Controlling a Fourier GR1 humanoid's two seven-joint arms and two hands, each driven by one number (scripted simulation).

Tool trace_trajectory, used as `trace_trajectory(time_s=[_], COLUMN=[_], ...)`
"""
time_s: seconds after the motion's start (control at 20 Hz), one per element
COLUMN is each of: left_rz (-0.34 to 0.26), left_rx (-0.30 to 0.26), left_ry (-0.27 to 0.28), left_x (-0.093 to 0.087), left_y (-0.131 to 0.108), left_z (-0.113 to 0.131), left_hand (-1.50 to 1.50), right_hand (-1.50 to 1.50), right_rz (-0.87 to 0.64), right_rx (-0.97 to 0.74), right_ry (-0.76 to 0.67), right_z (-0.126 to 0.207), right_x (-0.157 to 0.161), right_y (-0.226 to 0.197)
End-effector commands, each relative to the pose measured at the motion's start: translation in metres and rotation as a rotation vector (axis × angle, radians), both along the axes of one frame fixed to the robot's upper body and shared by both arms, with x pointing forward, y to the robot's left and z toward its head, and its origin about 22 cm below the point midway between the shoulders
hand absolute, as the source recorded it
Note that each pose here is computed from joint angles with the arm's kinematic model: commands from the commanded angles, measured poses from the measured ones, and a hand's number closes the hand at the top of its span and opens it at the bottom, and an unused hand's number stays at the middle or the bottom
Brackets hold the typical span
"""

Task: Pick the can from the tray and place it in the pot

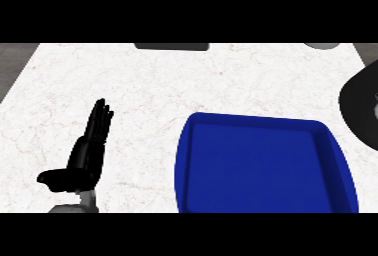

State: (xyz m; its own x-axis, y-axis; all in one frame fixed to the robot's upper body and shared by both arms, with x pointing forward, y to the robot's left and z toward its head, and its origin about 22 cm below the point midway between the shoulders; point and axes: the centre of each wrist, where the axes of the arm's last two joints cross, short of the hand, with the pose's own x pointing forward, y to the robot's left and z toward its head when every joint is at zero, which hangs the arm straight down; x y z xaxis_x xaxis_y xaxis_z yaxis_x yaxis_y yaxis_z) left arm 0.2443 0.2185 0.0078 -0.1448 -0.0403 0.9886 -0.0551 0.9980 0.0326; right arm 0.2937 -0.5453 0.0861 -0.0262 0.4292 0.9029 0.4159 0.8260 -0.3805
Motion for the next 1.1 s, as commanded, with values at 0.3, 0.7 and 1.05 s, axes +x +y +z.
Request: trace_trajectory(time_s=[0.3,0.7,1.05], left_rz=[0.011,0.002,0.002], left_rx=[-0.003,0.003,-0.007], left_ry=[-0.008,-0.014,-0.006], left_x=[0.005,0.003,0.002], left_y=[0.0,-0.001,-0.003], left_z=[-0.003,-0.001,0.0], left_hand=[0.0,0.0,0.0], right_hand=[-1.5,-1.5,-1.5], right_rz=[-0.005,-0.069,-0.171], right_rx=[0.044,0.037,0.117], right_ry=[-0.118,-0.124,-0.188], right_z=[-0.001,0.001,0.014], right_x=[-0.045,-0.075,-0.083], right_y=[-0.033,-0.051,-0.061])
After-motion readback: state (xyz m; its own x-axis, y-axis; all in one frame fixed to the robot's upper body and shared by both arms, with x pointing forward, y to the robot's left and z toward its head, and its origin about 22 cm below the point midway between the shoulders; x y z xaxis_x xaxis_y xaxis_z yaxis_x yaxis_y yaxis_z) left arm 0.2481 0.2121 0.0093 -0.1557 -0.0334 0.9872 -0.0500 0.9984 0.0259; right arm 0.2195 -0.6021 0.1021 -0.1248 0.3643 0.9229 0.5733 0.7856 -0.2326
